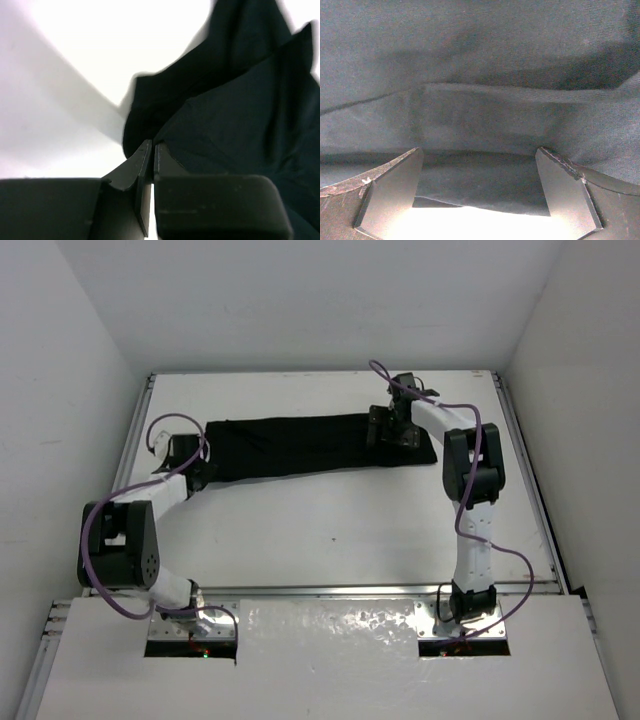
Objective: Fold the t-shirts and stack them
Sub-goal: Fold the other side of the tshirt into a rectangle
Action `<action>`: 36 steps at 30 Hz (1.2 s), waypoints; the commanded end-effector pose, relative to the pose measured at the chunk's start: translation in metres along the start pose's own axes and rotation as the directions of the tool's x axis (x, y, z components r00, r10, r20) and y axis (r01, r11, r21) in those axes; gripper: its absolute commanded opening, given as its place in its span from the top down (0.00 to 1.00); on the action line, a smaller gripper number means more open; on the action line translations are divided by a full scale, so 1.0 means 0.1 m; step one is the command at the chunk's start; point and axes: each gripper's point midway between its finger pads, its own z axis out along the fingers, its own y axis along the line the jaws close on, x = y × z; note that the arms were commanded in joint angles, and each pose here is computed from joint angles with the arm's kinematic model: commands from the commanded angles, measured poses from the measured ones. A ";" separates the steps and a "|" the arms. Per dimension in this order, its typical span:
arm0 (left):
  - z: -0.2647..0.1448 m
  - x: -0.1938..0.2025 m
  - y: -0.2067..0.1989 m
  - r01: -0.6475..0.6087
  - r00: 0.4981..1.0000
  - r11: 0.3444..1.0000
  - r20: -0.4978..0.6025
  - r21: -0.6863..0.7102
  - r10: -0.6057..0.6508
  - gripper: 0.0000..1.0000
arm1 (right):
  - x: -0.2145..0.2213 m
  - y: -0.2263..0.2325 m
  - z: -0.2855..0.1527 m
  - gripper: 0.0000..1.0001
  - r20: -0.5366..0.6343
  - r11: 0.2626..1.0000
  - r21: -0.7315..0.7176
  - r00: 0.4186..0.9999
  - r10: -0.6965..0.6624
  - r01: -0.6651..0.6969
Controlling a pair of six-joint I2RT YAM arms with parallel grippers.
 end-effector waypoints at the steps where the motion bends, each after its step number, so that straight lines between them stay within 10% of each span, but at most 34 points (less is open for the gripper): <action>1: 0.06 0.02 0.17 0.028 0.999 0.999 0.032 -0.036 -0.027 1.00 | 0.19 -0.18 0.10 0.01 -0.069 0.998 0.062 0.997 0.031 -0.026; 6: 0.03 0.11 0.24 0.020 1.000 0.997 -0.010 -0.071 -0.021 0.93 | 0.17 -0.13 0.03 0.01 -0.047 0.999 0.042 0.999 0.025 -0.024; 10: -0.15 -0.07 0.22 0.040 0.998 0.997 0.053 -0.062 -0.037 0.25 | 0.14 -0.07 -0.03 0.01 -0.029 1.000 0.024 1.000 0.012 -0.011; 13: -0.31 -0.29 0.14 0.062 0.990 0.997 0.131 -0.042 -0.056 0.14 | 0.10 -0.03 -0.08 0.01 -0.018 1.000 0.008 1.000 0.009 -0.009; 18: -0.45 -0.66 -0.55 -0.010 0.984 0.989 0.175 0.148 -0.016 0.16 | 0.05 -0.01 -0.14 0.01 -0.006 1.000 0.003 1.000 0.001 -0.001; 22: 0.09 -0.57 -1.02 -0.133 0.988 0.961 0.112 0.244 0.108 0.53 | 0.05 0.06 -0.20 0.01 0.005 0.999 -0.036 1.000 -0.008 0.008; 30: 0.57 -0.32 -1.57 -0.229 0.967 0.854 0.012 0.467 0.253 0.45 | 0.07 0.10 -0.25 0.01 0.003 0.997 -0.058 0.999 -0.045 0.045; 36: 0.67 -0.23 -1.52 -0.256 0.956 0.847 -0.008 0.466 0.293 0.68 | 0.07 0.13 -0.24 0.01 0.003 0.996 -0.071 0.999 -0.047 0.047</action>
